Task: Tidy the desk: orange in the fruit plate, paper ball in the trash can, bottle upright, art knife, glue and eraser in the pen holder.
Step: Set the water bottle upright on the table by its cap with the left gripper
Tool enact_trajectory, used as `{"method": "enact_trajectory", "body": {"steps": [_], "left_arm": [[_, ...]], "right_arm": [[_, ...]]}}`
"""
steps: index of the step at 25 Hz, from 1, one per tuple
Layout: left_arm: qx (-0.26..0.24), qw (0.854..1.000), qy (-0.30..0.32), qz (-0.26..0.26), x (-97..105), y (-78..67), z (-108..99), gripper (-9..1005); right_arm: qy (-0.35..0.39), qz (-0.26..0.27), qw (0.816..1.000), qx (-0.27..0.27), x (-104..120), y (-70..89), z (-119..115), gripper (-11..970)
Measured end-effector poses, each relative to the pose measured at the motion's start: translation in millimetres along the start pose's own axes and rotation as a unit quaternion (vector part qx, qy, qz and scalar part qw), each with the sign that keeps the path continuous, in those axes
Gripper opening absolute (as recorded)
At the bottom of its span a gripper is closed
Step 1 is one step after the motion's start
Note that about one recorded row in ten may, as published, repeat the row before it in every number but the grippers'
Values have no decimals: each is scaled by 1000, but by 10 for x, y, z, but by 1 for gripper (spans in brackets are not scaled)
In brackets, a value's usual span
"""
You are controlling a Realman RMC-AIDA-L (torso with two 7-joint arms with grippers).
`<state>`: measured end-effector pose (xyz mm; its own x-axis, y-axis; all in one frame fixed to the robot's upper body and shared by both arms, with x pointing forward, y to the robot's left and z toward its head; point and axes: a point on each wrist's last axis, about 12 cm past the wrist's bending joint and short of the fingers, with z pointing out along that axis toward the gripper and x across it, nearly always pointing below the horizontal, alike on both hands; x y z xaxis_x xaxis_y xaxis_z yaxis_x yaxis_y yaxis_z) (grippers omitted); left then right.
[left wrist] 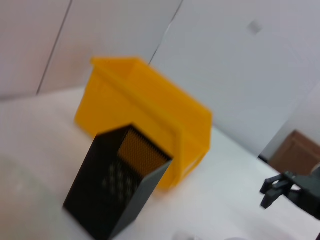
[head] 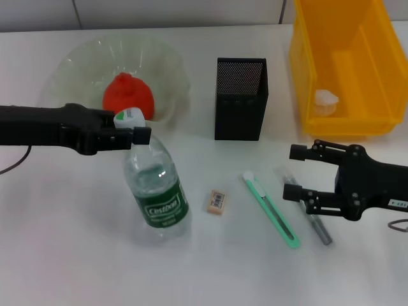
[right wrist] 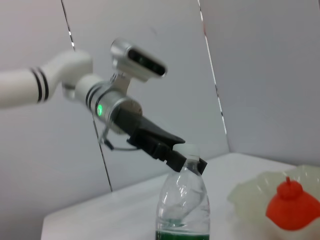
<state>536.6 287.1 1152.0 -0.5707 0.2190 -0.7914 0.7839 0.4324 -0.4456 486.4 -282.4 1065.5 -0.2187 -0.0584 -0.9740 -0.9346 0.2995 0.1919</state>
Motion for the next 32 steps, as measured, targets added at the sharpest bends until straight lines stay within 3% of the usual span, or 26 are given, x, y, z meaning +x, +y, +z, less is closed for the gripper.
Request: {"method": "enact_trajectory", "body": {"steps": [4, 8, 10, 13, 16, 18, 28, 32], "left_arm": [[17, 998, -49, 35, 93, -23, -45, 445], [33, 984, -143, 98, 317, -30, -114, 445], [32, 981, -158, 109, 373, -27, -124, 444], [11, 965, -212, 155, 628, -8, -126, 444], [-8, 955, -230, 186, 745, -10, -123, 444], [-38, 938, -254, 231, 914, -34, -91, 444], [-123, 920, -280, 243, 1138, 28, 10, 443], [-139, 921, -280, 234, 1160, 57, 32, 443]], "right_arm": [[-16, 7, 1000, -3, -47, -3, 10, 766], [-37, 14, 999, -4, -83, 0, 51, 766], [-42, 15, 999, -3, -87, 4, 63, 766], [-57, 22, 998, -2, -99, 2, 97, 766], [-64, 27, 998, -3, -101, 2, 120, 766], [-73, 30, 997, -2, -112, -5, 143, 766], [-85, 39, 996, 0, -106, -10, 195, 766], [-86, 39, 996, 0, -104, -9, 200, 766]]}}
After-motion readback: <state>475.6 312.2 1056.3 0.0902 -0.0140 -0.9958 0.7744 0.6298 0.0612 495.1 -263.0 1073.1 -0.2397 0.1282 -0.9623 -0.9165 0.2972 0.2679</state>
